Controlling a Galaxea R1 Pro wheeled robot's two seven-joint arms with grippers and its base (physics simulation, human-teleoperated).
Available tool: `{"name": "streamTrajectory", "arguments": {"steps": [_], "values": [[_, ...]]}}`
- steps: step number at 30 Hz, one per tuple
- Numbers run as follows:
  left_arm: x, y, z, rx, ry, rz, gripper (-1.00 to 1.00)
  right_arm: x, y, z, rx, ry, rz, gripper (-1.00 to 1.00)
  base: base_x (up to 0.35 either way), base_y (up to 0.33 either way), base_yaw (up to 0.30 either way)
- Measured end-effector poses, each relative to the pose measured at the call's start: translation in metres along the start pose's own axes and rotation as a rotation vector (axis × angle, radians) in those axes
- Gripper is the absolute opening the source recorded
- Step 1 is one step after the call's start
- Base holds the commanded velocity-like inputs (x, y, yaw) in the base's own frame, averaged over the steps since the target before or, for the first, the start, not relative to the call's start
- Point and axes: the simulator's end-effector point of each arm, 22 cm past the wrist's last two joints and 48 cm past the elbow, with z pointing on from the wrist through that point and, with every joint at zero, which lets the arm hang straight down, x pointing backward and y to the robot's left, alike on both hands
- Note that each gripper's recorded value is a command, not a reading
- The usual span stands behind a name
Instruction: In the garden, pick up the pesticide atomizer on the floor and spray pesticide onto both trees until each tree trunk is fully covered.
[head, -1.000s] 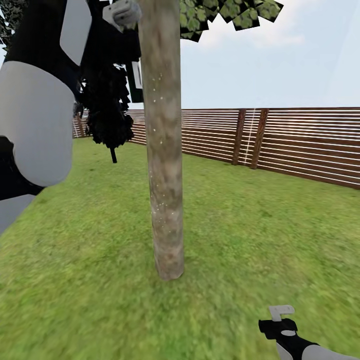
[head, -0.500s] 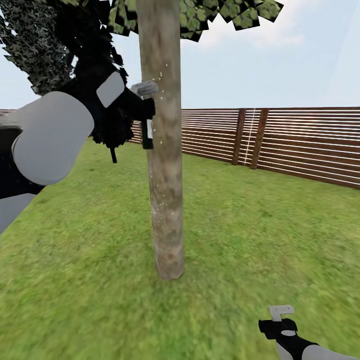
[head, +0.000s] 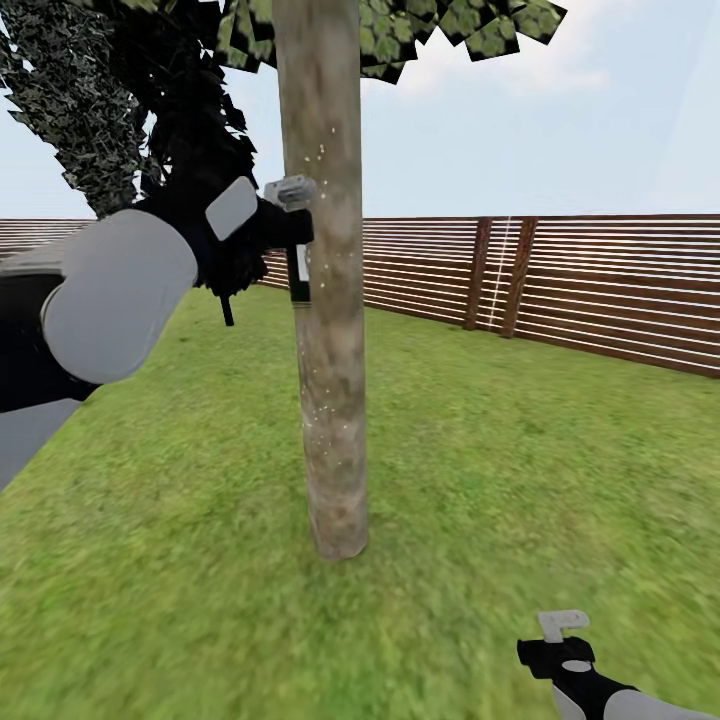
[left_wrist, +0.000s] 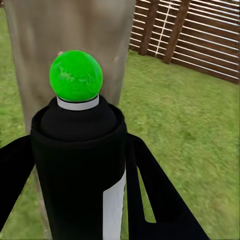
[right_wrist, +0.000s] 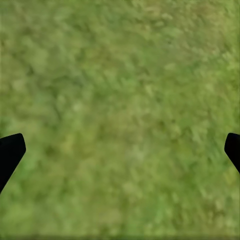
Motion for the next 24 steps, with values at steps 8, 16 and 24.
{"name": "streamTrajectory", "arguments": {"steps": [8, 16, 24], "values": [[-0.074, -0.009, -0.035, 0.012, -0.184, 0.025, -1.00, 0.000, 0.000, 0.000, 0.000, 0.000, 0.000, 1.00, 0.000, 0.000, 0.000], [-0.039, -0.006, -0.015, 0.020, -0.099, -0.013, -1.00, 0.000, 0.000, 0.000, 0.000, 0.001, 0.000, 1.00, 0.000, 0.000, 0.000], [0.079, 0.022, 0.047, -0.007, -0.014, -0.058, -1.00, 0.000, 0.000, 0.000, 0.000, 0.001, -0.001, 1.00, 0.000, 0.000, 0.000]]}}
